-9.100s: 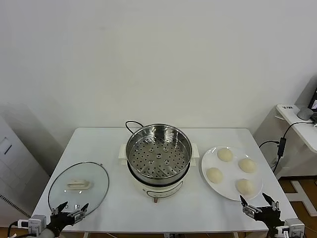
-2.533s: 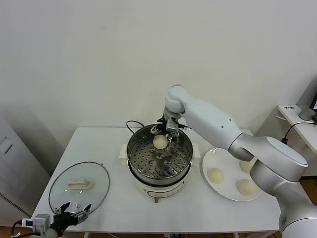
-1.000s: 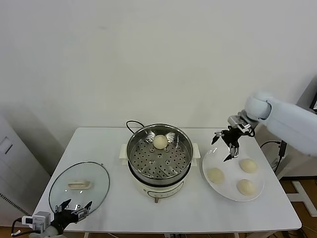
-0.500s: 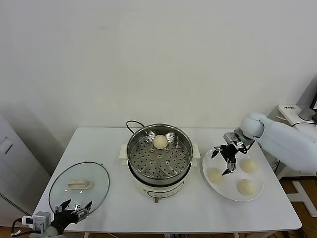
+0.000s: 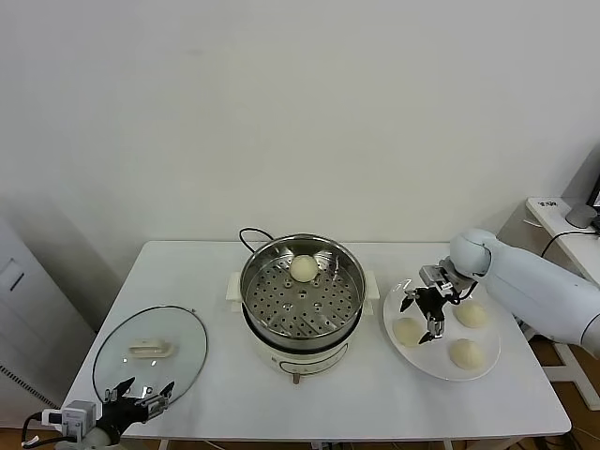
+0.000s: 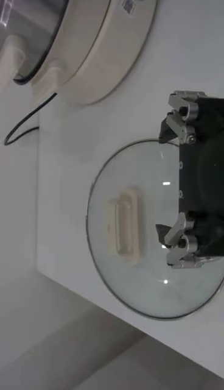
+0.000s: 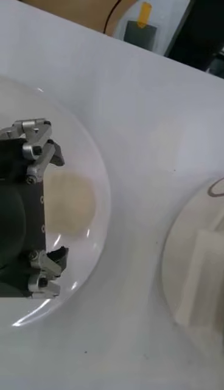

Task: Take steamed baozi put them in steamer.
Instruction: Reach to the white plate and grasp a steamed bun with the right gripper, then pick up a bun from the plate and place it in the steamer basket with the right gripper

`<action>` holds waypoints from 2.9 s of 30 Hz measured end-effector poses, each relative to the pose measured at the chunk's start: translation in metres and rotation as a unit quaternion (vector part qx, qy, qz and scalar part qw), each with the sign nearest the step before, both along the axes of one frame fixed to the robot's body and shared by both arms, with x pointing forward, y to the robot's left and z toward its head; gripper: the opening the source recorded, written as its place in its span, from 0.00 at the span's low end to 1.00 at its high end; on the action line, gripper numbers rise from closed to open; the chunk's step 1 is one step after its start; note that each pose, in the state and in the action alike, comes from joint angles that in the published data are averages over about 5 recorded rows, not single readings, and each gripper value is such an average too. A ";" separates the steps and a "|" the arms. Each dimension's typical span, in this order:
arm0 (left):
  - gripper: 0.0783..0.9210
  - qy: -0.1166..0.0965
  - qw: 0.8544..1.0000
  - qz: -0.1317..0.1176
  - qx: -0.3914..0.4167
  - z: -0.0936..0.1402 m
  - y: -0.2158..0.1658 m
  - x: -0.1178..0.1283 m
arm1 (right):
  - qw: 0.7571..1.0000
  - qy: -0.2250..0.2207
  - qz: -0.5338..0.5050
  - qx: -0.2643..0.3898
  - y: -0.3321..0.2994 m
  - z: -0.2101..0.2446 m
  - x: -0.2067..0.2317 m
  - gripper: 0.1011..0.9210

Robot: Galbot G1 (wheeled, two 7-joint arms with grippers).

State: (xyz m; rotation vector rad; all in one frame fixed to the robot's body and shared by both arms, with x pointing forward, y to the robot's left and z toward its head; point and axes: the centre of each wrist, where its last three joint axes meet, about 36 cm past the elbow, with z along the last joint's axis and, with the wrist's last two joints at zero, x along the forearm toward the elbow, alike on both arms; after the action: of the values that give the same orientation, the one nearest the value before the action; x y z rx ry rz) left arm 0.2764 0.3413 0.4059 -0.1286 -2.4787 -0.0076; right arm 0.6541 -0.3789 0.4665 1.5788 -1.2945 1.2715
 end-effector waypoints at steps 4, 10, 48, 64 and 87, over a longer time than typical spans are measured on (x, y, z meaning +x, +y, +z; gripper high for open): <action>0.88 0.000 1.000 0.000 0.001 0.000 0.000 0.000 | 1.000 0.000 -0.004 0.003 0.001 -0.006 -0.001 0.73; 0.88 0.000 1.000 0.001 0.001 0.000 0.000 0.000 | 1.000 0.000 -0.007 0.006 0.000 -0.009 -0.001 0.54; 0.88 -0.002 1.000 0.002 0.004 0.006 -0.005 -0.002 | 0.989 -0.048 -0.067 0.119 0.076 0.253 -0.002 0.45; 0.88 -0.001 1.000 0.004 0.003 0.005 -0.005 -0.002 | 0.986 -0.039 -0.087 0.136 0.195 0.223 0.010 0.45; 0.88 0.001 1.000 0.005 0.001 0.001 -0.005 -0.002 | 0.991 -0.034 -0.083 0.095 0.296 0.140 0.004 0.45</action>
State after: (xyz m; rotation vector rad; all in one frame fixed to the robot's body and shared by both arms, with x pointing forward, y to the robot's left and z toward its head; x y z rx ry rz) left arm 0.2746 0.3367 0.4069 -0.1153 -2.4774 -0.0054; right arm 0.6584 -0.0830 0.6060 1.5297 -1.5969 1.1343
